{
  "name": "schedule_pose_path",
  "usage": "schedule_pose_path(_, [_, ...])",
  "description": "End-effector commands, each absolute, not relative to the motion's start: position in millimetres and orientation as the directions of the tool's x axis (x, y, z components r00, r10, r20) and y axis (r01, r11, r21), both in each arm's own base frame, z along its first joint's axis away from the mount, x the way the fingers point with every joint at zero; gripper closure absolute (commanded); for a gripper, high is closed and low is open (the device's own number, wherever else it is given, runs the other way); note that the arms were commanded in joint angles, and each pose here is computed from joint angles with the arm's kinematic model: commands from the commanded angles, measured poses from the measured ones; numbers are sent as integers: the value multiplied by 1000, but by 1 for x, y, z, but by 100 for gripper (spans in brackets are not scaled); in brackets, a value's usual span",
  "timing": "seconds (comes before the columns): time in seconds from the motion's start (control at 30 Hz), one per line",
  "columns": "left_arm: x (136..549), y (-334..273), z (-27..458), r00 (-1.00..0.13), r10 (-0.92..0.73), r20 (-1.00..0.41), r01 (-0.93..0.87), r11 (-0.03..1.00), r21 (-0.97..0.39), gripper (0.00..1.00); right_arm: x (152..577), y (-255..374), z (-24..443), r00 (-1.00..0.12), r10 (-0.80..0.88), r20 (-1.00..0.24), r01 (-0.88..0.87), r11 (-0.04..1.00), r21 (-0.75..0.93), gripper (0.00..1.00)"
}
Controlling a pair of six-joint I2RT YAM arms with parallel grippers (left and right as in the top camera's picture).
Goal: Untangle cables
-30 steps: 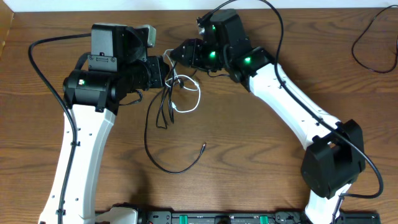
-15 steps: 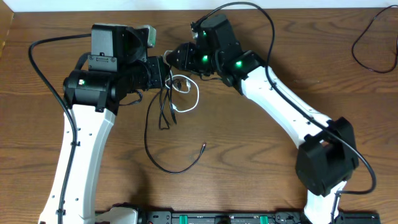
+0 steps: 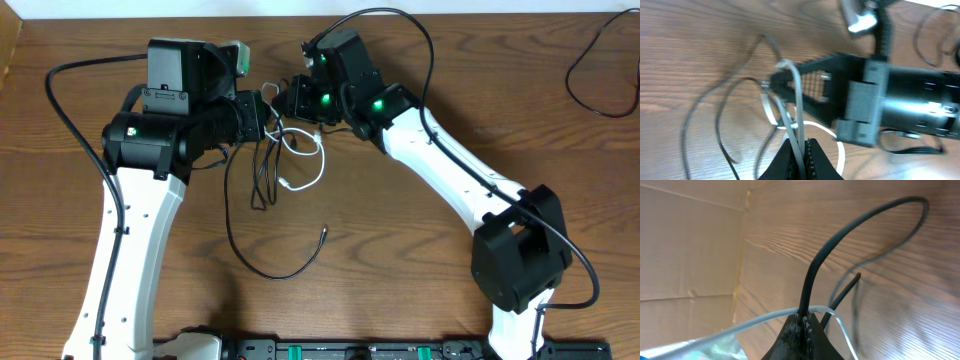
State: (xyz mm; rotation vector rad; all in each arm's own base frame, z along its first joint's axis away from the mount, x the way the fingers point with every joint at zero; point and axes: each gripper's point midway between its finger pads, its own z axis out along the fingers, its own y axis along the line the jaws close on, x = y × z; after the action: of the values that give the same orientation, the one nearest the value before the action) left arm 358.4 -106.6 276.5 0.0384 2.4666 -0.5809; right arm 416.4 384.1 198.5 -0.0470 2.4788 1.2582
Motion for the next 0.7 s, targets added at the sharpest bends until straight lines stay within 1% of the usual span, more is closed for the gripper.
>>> schedule_pose_path(0.0, [369,-77,277,-789,-165,-591,21,956,-294,92,427,346,227,-882,108,-459,-286,650,704,99])
schedule_pose_path(0.13, [373,-44,274,-755,-243,-609,-147,968,-203,92,433,290,250,-833,124,-539,-276,751,600,99])
schedule_pose_path(0.17, [374,-39,274,-749,-243,-617,-166,969,-180,92,435,268,259,-814,136,-565,-259,786,561,99])
schedule_pose_path(0.27, [374,-27,275,-735,-242,-633,-210,969,-128,93,437,218,282,-772,179,-610,-200,843,500,99])
schedule_pose_path(0.5, [375,-16,276,-722,-241,-649,-247,965,-85,93,428,125,338,-661,254,-706,-134,886,445,99])
schedule_pose_path(0.57, [375,-16,276,-721,-241,-649,-248,965,-83,92,426,96,348,-626,285,-726,-79,903,423,99])
schedule_pose_path(0.67, [375,-7,277,-712,-246,-658,-277,959,-58,93,420,44,351,-585,346,-733,67,922,382,99])
